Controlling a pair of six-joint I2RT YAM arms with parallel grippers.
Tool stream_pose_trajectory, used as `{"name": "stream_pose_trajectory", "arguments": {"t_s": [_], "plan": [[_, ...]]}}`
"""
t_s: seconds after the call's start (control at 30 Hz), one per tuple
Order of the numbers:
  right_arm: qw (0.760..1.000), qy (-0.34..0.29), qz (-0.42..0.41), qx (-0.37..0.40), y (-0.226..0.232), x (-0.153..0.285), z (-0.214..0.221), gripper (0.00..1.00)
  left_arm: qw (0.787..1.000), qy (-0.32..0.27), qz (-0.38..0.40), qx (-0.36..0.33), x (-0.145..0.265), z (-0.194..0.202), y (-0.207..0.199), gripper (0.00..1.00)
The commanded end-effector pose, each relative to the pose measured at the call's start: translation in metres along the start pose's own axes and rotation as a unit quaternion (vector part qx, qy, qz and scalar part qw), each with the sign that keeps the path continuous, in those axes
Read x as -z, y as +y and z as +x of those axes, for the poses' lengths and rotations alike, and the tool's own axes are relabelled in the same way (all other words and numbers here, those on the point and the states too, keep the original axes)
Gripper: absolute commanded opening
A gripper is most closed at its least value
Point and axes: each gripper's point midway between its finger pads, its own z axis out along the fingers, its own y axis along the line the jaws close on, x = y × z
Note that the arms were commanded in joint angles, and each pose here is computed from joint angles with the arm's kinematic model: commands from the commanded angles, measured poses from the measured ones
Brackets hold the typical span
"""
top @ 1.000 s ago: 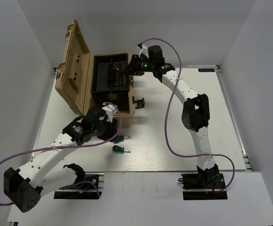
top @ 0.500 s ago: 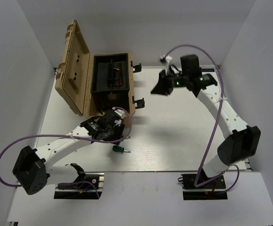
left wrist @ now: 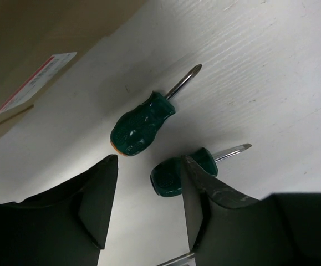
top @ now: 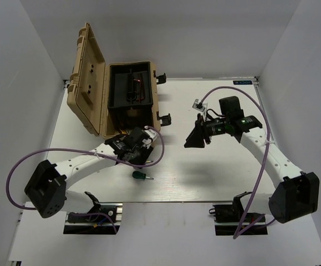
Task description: Sort the tools into containers
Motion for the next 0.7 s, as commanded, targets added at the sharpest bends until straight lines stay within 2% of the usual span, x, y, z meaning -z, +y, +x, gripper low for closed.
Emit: {"name": "stream_pose_trajectory", "arguments": {"t_s": [0.0, 0.17, 0.27, 0.33, 0.5, 0.57, 0.67], "plan": [[0.998, -0.031, -0.028, 0.037, 0.008, 0.004, -0.012, 0.52, 0.998, -0.055, -0.004, -0.029, 0.000, -0.038, 0.002, 0.59], [0.998, -0.042, -0.032, 0.041, 0.013, 0.008, -0.011, 0.52, 0.997, -0.046, 0.006, -0.058, 0.004, -0.021, -0.002, 0.55], [0.998, -0.046, -0.036, 0.038, 0.012, 0.008, -0.011, 0.52, 0.994, -0.066, 0.022, -0.080, 0.015, -0.021, -0.006, 0.55], [0.997, -0.047, -0.042, 0.038, 0.014, 0.008, -0.012, 0.52, 0.991, -0.077, 0.021, -0.105, 0.020, -0.027, -0.008, 0.55], [0.997, -0.050, -0.044, 0.034, 0.015, 0.008, -0.011, 0.52, 0.982, -0.064, 0.011, -0.180, 0.017, -0.025, -0.009, 0.57], [0.997, -0.051, -0.044, 0.031, 0.014, 0.008, -0.011, 0.52, 0.975, -0.048, 0.011, -0.215, 0.010, -0.017, -0.012, 0.57], [0.997, -0.052, -0.046, 0.029, 0.013, 0.008, -0.011, 0.52, 0.971, 0.010, -0.005, -0.238, -0.009, 0.004, -0.009, 0.58]]}}
